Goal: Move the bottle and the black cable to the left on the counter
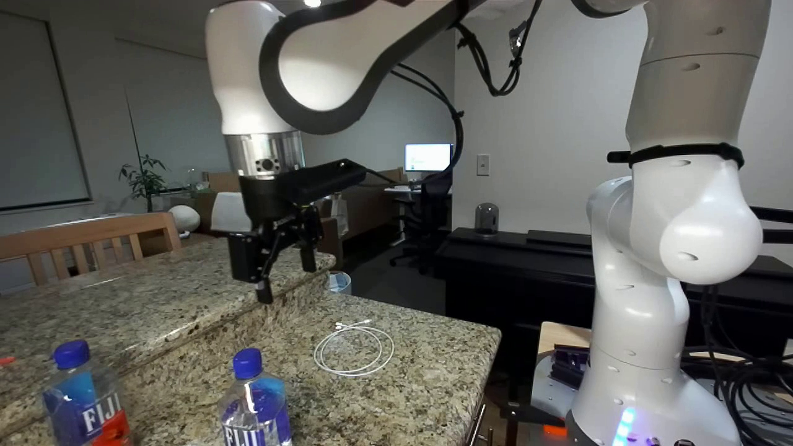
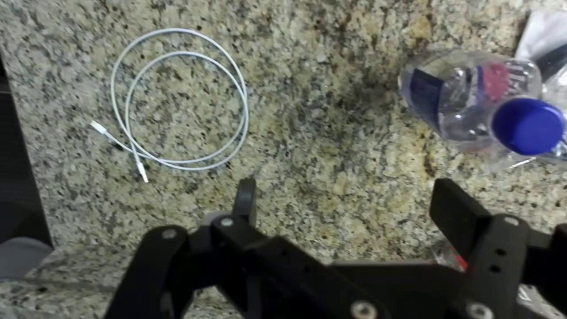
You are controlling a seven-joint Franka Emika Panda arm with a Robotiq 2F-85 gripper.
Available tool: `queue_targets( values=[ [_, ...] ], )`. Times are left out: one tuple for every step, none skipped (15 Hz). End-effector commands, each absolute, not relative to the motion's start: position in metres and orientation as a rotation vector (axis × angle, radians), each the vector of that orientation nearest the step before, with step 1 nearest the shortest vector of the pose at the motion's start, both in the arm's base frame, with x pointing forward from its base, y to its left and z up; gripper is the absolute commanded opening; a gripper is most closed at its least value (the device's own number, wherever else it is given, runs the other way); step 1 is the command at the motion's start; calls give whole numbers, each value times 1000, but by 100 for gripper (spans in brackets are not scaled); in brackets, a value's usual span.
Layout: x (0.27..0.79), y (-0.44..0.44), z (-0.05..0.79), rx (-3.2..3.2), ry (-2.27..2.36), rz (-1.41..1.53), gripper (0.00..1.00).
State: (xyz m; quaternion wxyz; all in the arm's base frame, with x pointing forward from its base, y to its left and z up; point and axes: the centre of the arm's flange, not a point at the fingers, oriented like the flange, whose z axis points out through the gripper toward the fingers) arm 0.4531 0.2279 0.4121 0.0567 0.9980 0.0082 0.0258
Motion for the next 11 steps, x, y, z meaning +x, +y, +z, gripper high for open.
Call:
queue_targets(
  values=[
    [427,183,408,2998,-23,6,100],
    [425,173,406,2996,-9,-25,100],
    [422,164,404,3003,7,-47,100],
    [420,155,403,3008,26,-61,100],
    [417,147,401,3015,54,-62,100],
    [415,139,401,3021,76,-39,100],
    [413,128,402,3039,97,-13,100],
    [431,151,397,3002,46,-47,100],
    [429,144,398,3007,56,-42,100],
    [427,139,399,3011,60,-39,100],
    [426,137,401,3013,63,-36,100]
  ],
)
